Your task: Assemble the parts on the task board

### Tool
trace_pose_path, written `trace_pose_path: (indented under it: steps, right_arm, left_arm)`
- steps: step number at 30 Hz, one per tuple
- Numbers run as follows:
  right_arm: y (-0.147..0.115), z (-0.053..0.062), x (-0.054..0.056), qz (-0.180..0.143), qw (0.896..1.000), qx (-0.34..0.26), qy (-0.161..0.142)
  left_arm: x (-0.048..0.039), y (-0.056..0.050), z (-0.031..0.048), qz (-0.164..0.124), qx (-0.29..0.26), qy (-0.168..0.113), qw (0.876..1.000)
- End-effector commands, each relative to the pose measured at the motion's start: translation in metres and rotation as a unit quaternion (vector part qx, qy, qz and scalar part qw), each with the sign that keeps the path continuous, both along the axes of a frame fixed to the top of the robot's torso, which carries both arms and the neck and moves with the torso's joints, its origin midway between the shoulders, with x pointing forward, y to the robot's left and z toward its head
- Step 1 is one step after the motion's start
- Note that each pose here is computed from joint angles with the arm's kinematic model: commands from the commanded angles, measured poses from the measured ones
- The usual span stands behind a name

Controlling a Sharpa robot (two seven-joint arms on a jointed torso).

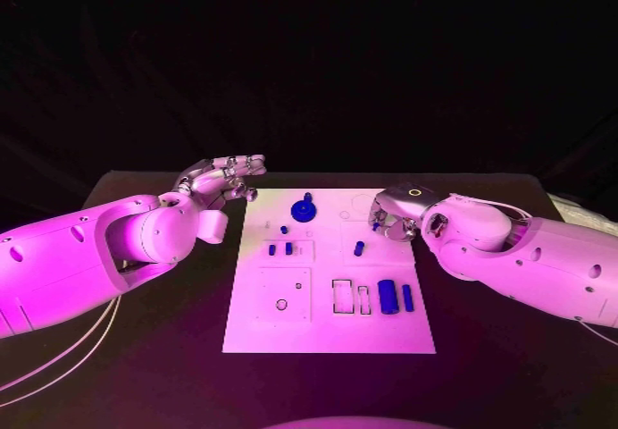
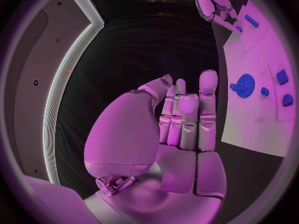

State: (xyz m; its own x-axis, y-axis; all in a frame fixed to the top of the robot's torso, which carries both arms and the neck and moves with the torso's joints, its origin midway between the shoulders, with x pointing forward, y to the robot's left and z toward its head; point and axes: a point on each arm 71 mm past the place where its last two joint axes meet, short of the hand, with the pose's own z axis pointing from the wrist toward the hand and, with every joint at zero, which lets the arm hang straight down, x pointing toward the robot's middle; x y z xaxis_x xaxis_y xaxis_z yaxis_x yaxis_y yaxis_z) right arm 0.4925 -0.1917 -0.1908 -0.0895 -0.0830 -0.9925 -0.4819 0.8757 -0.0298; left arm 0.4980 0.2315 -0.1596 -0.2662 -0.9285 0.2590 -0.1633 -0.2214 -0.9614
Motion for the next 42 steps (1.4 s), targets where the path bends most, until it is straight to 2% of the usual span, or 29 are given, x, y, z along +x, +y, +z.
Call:
trace_pose_path:
  steps: [1, 8, 16, 20, 26, 33, 42]
  right_arm:
    - [-0.002, 0.007, -0.001, -0.009, 0.999, 0.032, -0.022]
    - [-0.001, 0.014, -0.008, -0.002, 0.998, 0.062, -0.029]
    - [0.008, 0.025, -0.024, 0.02, 0.995, 0.091, -0.035]
    - [0.021, 0.031, -0.035, 0.041, 0.993, 0.109, -0.033]
    - [0.047, 0.034, -0.05, 0.078, 0.989, 0.122, -0.017]
    - [0.075, 0.028, -0.063, 0.114, 0.986, 0.122, 0.008]
    - [0.097, 0.005, -0.073, 0.142, 0.983, 0.104, 0.051]
  left_arm:
    - [0.0, -0.002, 0.0006, -0.008, -0.002, -0.002, 1.0]
    - [0.0014, -0.001, -0.0002, -0.007, -0.001, 0.0, 1.0]
    - [0.0033, 0.002, -0.0009, -0.004, 0.001, 0.001, 1.0]
    - [0.0036, 0.001, -0.0012, -0.005, 0.001, 0.001, 1.0]
    - [0.0036, -0.001, -0.0013, -0.008, 0.0, 0.002, 1.0]
    - [0.003, -0.004, -0.0012, -0.012, -0.001, 0.003, 1.0]
    - [0.0013, -0.01, -0.0007, -0.021, -0.004, 0.003, 1.0]
